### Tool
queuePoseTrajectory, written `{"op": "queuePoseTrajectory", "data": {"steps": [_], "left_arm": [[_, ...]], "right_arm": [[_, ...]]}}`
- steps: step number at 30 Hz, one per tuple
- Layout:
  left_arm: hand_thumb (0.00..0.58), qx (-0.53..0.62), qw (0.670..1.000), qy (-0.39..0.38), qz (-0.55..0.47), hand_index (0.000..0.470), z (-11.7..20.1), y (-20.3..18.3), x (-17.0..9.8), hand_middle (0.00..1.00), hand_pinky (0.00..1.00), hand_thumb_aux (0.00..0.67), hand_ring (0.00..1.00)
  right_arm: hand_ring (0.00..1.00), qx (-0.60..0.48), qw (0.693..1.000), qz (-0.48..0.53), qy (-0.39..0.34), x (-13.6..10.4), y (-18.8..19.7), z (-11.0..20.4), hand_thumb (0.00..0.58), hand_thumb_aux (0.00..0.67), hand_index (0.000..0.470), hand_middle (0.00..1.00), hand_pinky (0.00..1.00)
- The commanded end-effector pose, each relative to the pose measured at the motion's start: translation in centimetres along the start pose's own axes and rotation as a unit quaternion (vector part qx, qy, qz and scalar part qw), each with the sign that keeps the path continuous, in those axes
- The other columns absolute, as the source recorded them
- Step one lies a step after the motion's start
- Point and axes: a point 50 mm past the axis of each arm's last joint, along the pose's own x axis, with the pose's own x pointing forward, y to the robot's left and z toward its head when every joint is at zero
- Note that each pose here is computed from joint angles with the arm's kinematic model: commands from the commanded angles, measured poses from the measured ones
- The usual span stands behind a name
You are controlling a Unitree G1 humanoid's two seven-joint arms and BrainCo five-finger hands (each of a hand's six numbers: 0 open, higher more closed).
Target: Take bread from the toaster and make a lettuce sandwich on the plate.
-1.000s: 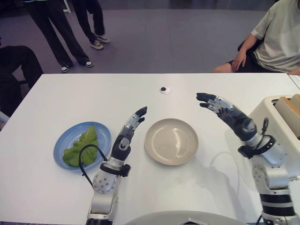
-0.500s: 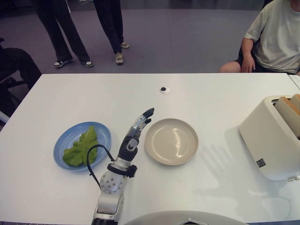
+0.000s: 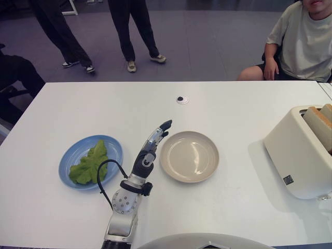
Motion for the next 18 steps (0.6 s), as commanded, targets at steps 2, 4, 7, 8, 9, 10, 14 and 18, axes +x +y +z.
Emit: {"op": "queuePoseTrajectory", "data": {"steps": [2,4,7,8,9,10,14,18], "left_arm": [[0.0,0.002,1.0,0.006,0.004,0.0,-0.2,0.2,-0.2,0.0,0.0,0.0,0.0],[0.0,0.002,1.0,0.006,0.005,0.0,-0.2,0.3,-0.2,0.0,0.0,0.0,0.0],[0.0,0.003,1.0,0.006,0.005,0.0,-0.3,0.3,-0.2,0.0,0.0,0.0,0.0],[0.0,0.004,1.0,0.006,0.005,0.0,-0.3,0.4,-0.2,0.0,0.0,0.0,0.0],[0.0,0.004,1.0,0.006,0.005,0.0,-0.3,0.4,-0.2,0.0,0.0,0.0,0.0],[0.0,0.004,1.0,0.006,0.005,0.0,-0.3,0.4,-0.2,0.0,0.0,0.0,0.0],[0.0,0.005,1.0,0.006,0.007,0.0,-0.3,0.4,-0.2,0.0,0.0,0.0,0.0],[0.0,0.007,1.0,0.006,0.009,0.0,-0.3,0.5,-0.3,0.0,0.0,0.0,0.0]], "right_arm": [[0.0,-0.005,1.0,0.014,0.007,0.6,0.4,-0.2,0.466,0.373,0.262,0.0,0.0],[0.0,0.0,1.0,0.015,-0.005,0.8,0.5,0.2,0.536,0.486,0.341,0.0,0.0],[0.0,0.02,0.999,0.013,-0.034,1.1,0.8,1.2,0.58,0.67,0.47,0.0,0.0],[0.0,0.029,0.999,0.01,-0.043,1.1,0.8,1.4,0.58,0.67,0.47,0.0,0.0],[0.0,0.037,0.998,0.005,-0.049,1.1,0.7,1.6,0.58,0.67,0.47,0.0,0.0],[0.0,0.049,0.997,-0.002,-0.054,1.1,0.5,1.7,0.58,0.67,0.47,0.0,0.0],[0.0,0.104,0.992,-0.043,-0.064,1.0,-1.0,2.0,0.58,0.67,0.47,0.0,0.0],[0.0,0.184,0.968,-0.114,-0.123,0.4,-4.2,3.8,0.58,0.67,0.47,0.0,0.0]]}}
